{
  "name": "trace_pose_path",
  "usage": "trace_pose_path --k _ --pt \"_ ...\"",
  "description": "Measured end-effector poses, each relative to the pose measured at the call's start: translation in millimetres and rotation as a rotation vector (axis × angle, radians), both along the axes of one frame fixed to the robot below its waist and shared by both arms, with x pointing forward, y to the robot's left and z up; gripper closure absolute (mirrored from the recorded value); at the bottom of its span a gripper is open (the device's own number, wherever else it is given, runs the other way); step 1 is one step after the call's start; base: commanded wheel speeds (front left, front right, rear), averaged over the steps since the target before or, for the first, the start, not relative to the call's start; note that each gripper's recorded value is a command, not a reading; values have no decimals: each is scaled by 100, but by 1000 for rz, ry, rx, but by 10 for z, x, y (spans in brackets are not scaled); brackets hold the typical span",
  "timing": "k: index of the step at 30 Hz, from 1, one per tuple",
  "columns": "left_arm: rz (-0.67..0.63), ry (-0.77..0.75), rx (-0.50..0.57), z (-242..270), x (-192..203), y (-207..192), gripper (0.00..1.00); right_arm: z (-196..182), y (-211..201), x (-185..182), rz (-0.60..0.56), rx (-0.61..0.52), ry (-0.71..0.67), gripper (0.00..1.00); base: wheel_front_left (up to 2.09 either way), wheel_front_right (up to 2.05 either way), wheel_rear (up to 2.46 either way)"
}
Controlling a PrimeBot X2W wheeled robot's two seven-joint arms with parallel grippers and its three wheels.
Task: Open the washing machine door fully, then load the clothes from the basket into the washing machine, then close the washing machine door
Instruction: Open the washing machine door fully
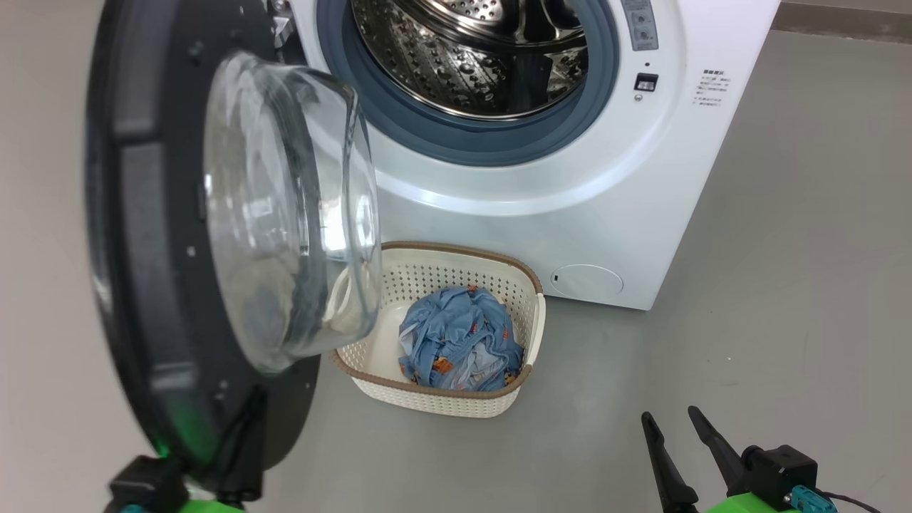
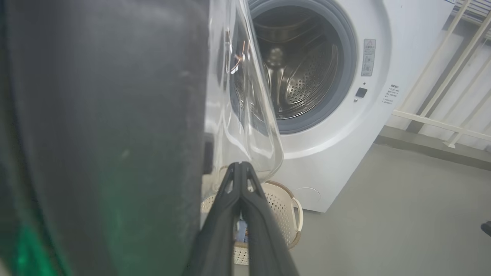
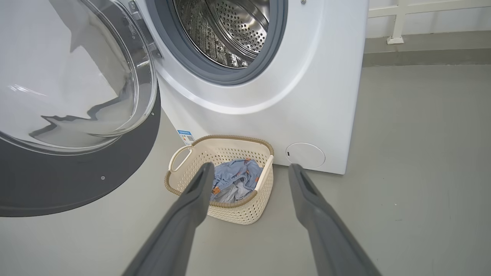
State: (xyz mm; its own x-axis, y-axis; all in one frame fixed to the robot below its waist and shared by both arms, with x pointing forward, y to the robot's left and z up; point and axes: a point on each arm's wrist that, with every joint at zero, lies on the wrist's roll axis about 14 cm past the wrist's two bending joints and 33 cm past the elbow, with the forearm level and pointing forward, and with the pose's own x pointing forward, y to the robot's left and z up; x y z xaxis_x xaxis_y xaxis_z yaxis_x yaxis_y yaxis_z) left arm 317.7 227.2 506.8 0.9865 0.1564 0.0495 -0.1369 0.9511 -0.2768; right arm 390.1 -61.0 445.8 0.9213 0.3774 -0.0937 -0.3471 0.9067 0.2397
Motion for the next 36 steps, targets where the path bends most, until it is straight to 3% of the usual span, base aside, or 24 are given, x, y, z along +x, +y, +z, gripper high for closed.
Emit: trace_pose_path --k 13,24,36 --pt "225 25 -25 -75 -176 666 100 13 -18 -12 -5 -2 -3 0 0 0 0" --pt "366 90 -19 -245 -340 1208 100 0 -76 -26 -21 -3 1 0 0 0 0" --pt "466 111 1 -236 -259 1720 100 -89 -117 -22 -32 -5 26 0 0 0 0"
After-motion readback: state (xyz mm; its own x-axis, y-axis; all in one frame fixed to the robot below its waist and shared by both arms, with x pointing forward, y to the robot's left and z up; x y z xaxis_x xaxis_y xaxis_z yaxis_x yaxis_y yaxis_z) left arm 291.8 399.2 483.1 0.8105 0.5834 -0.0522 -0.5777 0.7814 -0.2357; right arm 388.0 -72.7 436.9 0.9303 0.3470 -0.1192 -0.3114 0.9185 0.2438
